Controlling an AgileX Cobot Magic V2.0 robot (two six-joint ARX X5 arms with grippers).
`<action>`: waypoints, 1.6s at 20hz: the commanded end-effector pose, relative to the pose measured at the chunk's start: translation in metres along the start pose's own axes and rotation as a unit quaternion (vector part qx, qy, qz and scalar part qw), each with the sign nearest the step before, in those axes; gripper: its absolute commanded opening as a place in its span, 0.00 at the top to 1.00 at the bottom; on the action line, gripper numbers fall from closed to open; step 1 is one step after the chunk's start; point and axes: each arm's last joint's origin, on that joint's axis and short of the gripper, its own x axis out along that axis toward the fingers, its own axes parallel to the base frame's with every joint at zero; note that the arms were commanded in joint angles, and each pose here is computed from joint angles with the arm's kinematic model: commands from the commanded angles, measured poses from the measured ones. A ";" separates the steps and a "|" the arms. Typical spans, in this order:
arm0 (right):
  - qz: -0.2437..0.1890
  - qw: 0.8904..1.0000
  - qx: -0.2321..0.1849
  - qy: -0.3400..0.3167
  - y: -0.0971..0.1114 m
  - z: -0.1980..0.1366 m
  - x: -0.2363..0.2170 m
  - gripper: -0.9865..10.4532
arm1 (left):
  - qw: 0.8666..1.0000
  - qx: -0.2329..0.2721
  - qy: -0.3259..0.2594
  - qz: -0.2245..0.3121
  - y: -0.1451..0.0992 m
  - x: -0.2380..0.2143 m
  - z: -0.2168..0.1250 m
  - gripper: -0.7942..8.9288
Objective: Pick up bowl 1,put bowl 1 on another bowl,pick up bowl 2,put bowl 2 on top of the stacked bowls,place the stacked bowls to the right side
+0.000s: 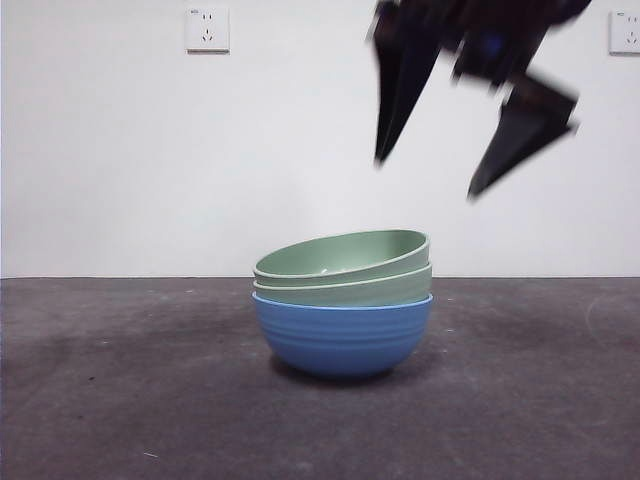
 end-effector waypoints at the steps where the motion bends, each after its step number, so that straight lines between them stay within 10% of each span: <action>1: -0.005 0.999 0.032 0.037 -0.007 0.004 0.036 0.50 | 1.000 0.009 -0.013 0.001 -0.002 -0.015 -0.006 0.55; 8: 0.017 0.992 0.070 0.101 -0.016 0.002 0.092 0.51 | 0.999 0.013 -0.031 0.001 -0.003 -0.036 -0.014 0.55; 21: 0.015 0.991 0.069 0.111 -0.018 0.000 0.096 0.92 | 0.999 0.013 -0.030 0.001 -0.003 -0.036 -0.015 0.55; 32: 0.016 0.996 0.074 0.049 -0.031 0.010 0.059 0.92 | 0.999 0.019 -0.030 0.001 -0.003 -0.036 -0.015 0.55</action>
